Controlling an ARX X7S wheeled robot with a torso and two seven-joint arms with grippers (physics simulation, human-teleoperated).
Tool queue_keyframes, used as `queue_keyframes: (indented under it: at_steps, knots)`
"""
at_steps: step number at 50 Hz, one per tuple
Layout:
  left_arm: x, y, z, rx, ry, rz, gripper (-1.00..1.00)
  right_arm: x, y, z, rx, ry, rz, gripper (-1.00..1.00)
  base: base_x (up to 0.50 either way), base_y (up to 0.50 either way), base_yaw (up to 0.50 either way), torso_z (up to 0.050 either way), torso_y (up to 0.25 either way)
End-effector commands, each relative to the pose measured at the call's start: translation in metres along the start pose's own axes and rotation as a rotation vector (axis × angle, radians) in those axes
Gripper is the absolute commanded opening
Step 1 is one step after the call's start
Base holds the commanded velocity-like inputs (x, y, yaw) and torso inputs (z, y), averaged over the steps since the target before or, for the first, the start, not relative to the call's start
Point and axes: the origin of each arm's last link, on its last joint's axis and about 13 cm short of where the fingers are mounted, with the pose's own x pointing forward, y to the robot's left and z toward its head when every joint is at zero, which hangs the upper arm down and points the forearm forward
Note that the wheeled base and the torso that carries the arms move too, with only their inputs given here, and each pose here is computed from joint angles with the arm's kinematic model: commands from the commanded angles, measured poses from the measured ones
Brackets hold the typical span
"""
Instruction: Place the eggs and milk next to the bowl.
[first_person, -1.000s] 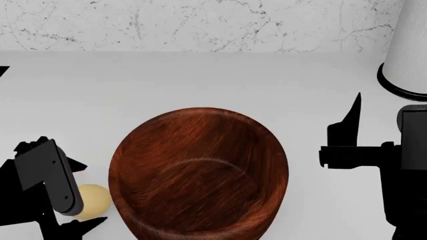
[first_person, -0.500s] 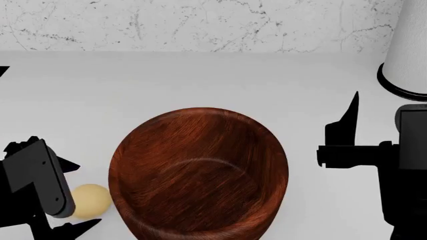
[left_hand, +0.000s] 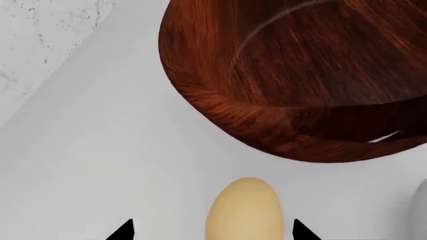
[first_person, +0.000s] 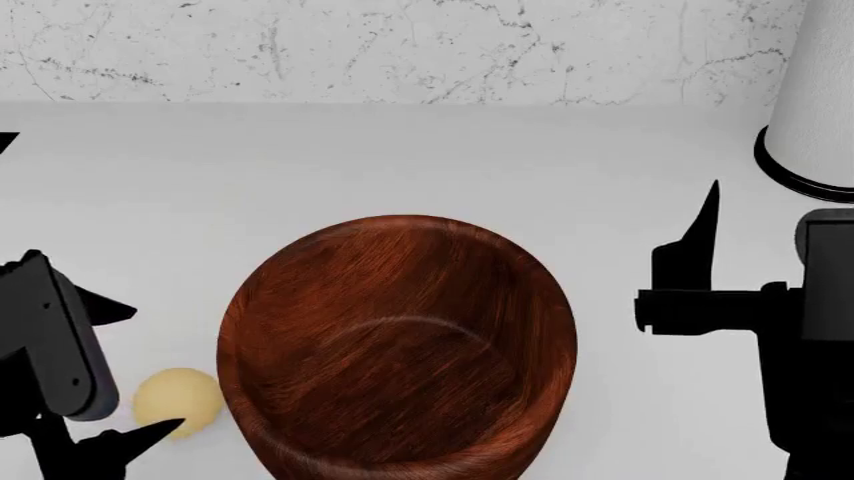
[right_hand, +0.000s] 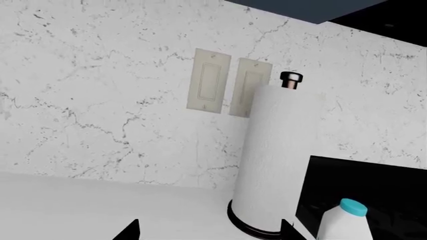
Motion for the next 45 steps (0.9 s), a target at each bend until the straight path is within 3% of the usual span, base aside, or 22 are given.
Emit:
queue_keyframes:
  at_steps: [1, 8, 18, 26, 45]
  knots:
    - [-0.012, -0.001, 0.002, -0.014, -0.028, 0.019, 1.00, 0.000, 0.000, 0.000, 0.004, -0.004, -0.001, 1.00, 0.00, 0.00, 0.00, 0.000, 0.000]
    - [-0.020, -0.003, 0.000, -0.047, -0.068, 0.041, 1.00, 0.000, -0.001, 0.001, 0.005, -0.008, -0.003, 1.00, 0.00, 0.00, 0.00, 0.000, 0.000]
    - [-0.032, -0.004, -0.004, -0.161, -0.164, 0.138, 1.00, -0.001, -0.001, 0.001, 0.007, -0.010, -0.004, 1.00, 0.00, 0.00, 0.00, 0.000, 0.000]
    - [-0.039, -0.001, -0.003, -0.285, -0.265, 0.303, 1.00, 0.000, 0.001, 0.006, 0.005, -0.018, -0.001, 1.00, 0.00, 0.00, 0.00, 0.000, 0.000]
    - [-0.026, -0.003, -0.008, -0.383, -0.326, 0.533, 1.00, 0.001, -0.001, 0.012, -0.007, -0.022, -0.001, 1.00, 0.00, 0.00, 0.00, 0.000, 0.000]
